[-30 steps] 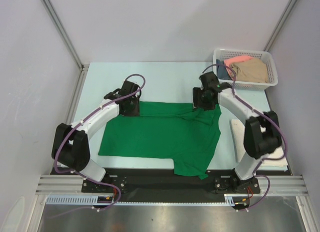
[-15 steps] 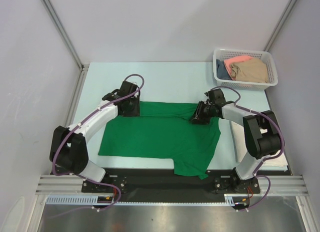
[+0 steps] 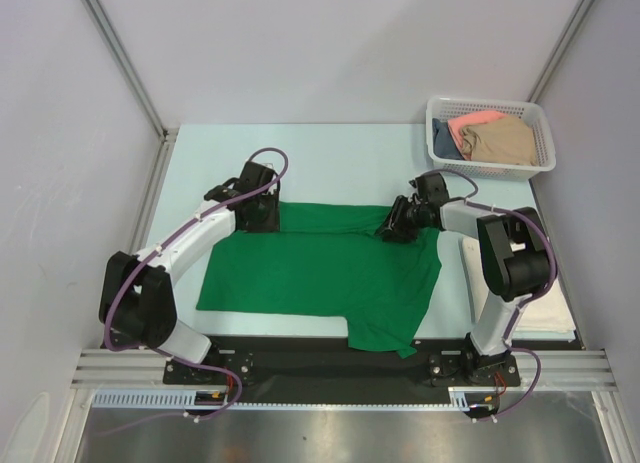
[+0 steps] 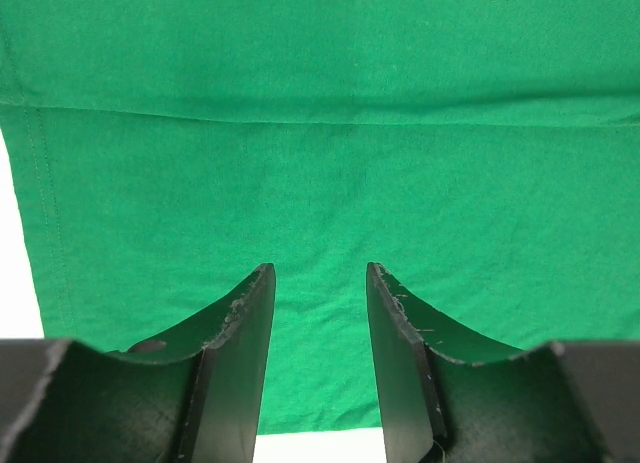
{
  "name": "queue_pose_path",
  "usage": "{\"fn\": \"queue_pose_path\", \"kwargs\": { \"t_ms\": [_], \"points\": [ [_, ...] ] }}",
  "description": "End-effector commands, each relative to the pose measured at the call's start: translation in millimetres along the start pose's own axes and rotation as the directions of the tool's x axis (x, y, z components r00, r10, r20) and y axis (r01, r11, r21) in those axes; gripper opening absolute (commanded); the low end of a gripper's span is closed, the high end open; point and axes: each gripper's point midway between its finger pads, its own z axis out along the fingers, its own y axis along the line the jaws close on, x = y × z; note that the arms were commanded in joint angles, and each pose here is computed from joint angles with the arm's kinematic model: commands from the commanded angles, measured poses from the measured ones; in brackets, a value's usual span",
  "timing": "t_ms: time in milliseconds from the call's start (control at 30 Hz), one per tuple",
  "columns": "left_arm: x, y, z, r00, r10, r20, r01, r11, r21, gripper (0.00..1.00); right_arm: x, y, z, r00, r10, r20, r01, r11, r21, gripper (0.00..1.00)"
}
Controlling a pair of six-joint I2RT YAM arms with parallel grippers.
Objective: Fold and stack the t-shirts
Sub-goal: Fold the tshirt
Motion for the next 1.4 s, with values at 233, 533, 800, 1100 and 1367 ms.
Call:
{"fn": "queue_pose_path", "kwargs": {
  "t_ms": [233,533,800,1100,1367],
  "points": [
    [-9,4,-7,0.999,-0.003,0.034,0.003,1.000,0.012,0.47,-28,14,11,0.998,0.034,0.061,-0.031,0.998,-0.046,0.40],
    [-9,9,-3,1.000,-0.013,0.028,0.013,1.000,0.010,0.47,-33,33,14,0.992,0.114,0.054,-0.106,0.986,-0.128,0.32],
    [-8,9,0,0.999,-0.020,0.025,0.019,1.000,0.025,0.47,-18,43,-7,0.985,0.171,0.022,-0.167,0.978,-0.128,0.04],
    [0,11,0,1.000,-0.028,0.014,0.027,0.999,0.022,0.47,17,47,-23,0.934,0.352,-0.059,-0.356,0.929,-0.102,0.03],
    [8,20,-10,1.000,-0.015,0.020,0.015,1.000,0.012,0.48,53,61,-8,0.870,0.472,-0.142,-0.482,0.875,-0.043,0.04]
  ]
}}
